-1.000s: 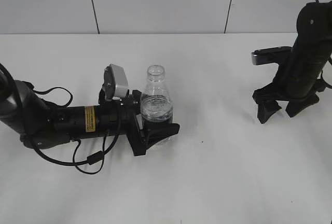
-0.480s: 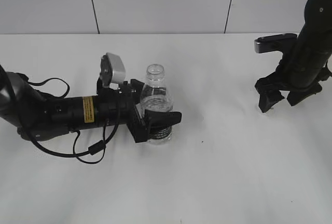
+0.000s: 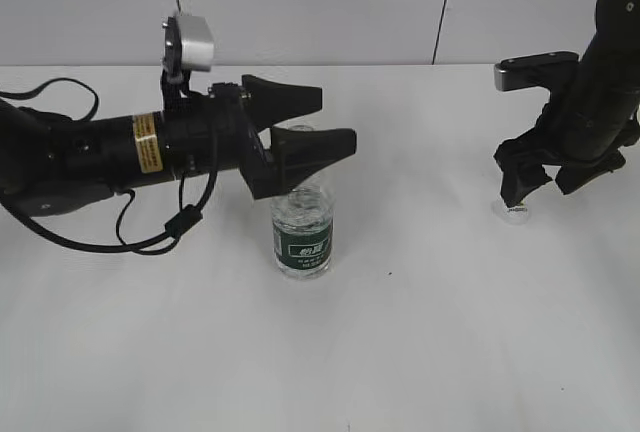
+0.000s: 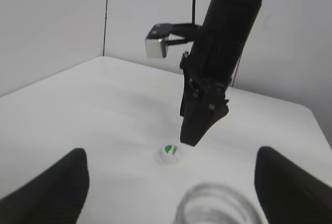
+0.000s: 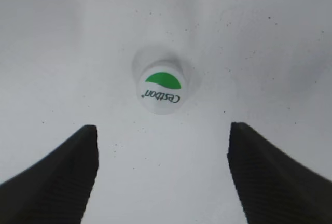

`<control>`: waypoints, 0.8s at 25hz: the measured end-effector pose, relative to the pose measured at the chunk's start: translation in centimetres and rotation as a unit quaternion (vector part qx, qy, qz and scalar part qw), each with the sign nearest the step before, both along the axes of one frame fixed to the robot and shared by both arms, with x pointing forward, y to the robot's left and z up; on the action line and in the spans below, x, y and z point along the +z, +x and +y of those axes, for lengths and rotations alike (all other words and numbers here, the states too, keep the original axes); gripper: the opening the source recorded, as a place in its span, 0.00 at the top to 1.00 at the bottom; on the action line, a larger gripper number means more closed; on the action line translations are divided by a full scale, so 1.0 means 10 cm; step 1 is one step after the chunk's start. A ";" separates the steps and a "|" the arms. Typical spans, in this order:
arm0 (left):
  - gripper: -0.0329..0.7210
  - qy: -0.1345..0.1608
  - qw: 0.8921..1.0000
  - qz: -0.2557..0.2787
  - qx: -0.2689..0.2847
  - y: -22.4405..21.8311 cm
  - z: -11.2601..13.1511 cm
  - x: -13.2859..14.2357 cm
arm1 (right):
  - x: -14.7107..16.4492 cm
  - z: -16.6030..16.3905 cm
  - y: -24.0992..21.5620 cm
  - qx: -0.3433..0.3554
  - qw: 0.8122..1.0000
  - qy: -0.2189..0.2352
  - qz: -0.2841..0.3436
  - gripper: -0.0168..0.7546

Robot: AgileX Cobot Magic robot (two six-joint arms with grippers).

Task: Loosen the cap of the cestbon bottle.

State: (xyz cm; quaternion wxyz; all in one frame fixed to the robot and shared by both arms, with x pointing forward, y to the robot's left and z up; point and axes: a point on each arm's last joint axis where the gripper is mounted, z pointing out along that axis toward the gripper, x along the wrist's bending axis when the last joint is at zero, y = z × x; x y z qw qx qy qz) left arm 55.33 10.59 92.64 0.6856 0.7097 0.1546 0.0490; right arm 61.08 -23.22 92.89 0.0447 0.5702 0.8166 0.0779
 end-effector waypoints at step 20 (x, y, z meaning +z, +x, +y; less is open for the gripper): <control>0.17 0.051 0.969 0.012 0.240 -0.26 0.46 1.52 | 0.66 -0.03 -0.21 -0.002 0.999 0.011 -0.038 0.21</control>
